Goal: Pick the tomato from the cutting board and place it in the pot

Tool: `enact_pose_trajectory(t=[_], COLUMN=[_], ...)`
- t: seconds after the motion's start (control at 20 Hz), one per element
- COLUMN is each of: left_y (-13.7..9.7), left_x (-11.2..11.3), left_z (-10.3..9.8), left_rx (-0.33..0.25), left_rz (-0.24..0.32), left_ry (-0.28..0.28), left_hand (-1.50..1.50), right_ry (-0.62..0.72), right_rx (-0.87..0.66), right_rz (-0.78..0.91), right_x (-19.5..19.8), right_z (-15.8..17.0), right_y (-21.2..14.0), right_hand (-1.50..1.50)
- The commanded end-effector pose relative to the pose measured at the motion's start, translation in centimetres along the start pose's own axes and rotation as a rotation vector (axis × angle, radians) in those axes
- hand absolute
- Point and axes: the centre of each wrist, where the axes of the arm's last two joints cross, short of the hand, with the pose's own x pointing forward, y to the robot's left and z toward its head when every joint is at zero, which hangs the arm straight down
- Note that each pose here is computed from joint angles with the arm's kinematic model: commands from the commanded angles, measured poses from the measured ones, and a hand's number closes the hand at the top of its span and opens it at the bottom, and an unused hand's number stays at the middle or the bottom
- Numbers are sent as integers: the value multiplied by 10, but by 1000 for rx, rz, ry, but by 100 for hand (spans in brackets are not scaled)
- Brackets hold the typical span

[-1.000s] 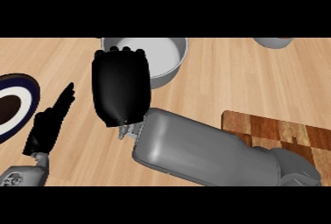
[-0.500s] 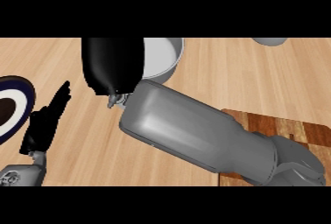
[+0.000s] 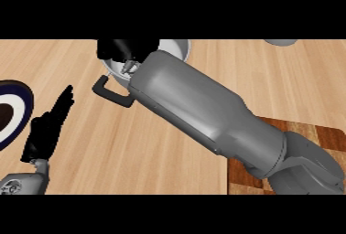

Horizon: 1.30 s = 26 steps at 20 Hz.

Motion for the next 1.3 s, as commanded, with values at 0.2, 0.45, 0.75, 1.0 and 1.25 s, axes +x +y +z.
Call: enact_pose_trajectory(t=[0.2, 0.45, 0.75, 1.0, 1.25], left_y=[-5, -9, 0, 2, -10], left_x=[9, 6, 9, 17, 18], left_z=[-1, -7, -5, -9, -10], left_rx=[-22, -17, -16, -34, -38], left_rz=[-11, -5, -14, -14, -7], left_ry=[-21, -37, -52, -58, -66], left_hand=[0, 0, 0, 0, 0], right_ry=[79, 59, 165, 158, 128], right_rx=[-6, 14, 63, 88, 36], right_rz=[-8, 100, -46, -148, -221], right_x=[-32, -56, -76, -82, -80], right_z=[-28, -35, -41, -43, -48], right_y=[19, 32, 35, 35, 30], right_hand=[150, 150, -150, -150, -150])
